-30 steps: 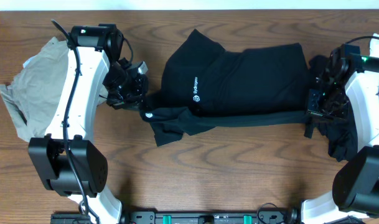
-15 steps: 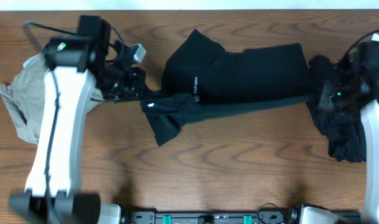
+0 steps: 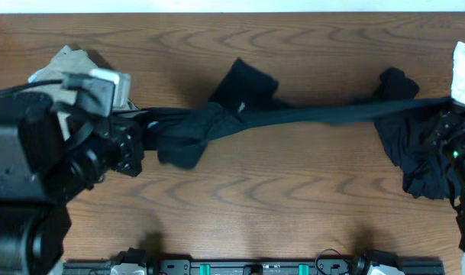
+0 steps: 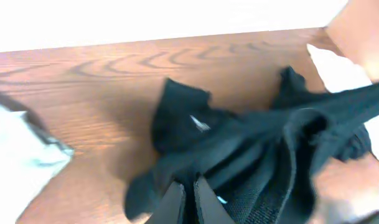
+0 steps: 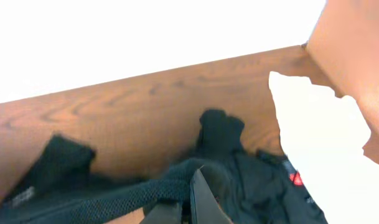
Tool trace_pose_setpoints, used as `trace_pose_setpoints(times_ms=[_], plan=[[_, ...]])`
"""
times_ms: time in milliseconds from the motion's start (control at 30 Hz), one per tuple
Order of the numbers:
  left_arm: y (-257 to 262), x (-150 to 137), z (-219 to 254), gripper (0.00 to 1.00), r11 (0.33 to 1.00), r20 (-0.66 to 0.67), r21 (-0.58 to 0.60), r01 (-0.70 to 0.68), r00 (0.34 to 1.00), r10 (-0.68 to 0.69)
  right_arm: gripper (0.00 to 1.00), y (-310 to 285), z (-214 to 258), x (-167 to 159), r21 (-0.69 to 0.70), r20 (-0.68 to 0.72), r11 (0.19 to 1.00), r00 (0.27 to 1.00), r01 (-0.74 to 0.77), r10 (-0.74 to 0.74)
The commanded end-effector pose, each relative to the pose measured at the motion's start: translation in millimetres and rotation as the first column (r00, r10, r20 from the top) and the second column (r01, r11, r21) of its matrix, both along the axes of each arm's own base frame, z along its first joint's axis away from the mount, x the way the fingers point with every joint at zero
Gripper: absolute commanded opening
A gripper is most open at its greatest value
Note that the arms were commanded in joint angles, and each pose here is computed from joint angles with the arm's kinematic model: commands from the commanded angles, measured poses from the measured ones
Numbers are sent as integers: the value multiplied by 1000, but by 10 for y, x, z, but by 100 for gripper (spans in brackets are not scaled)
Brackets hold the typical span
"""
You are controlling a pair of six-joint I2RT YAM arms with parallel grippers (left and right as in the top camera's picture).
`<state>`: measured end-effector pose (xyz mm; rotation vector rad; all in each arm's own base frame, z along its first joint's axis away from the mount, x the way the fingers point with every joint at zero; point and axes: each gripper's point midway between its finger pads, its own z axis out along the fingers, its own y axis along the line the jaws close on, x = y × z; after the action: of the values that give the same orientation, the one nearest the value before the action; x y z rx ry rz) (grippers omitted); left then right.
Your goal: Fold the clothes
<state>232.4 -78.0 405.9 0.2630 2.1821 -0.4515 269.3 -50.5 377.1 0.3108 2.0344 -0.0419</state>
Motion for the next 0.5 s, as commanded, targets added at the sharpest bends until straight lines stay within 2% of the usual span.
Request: trace_pose_setpoints(times_ms=[0,100,233,367,467], plan=[[162,151,-64,6,994,-20,42,-101,995,102,1,-64,5,107,-19,1,1000,1000,15,-15],[153,304,-202,6,994,-78,47,-103,991,107,1,-98,-124,287,-11,-41,1000,999,15,-15],[127,670,-501,6,993,-184,58,-105,976,114,1,-157,-500,633,10,-156,1000,988,12,-10],[101,1251,-883,6,992,-250,75,-106,960,122,1,-162,-1007,1126,41,-261,998,964,-44,53],[141,1915,-1170,6,982,-219,81,-172,958,186,1,-159,-1345,1601,54,-266,996,961,-70,82]])
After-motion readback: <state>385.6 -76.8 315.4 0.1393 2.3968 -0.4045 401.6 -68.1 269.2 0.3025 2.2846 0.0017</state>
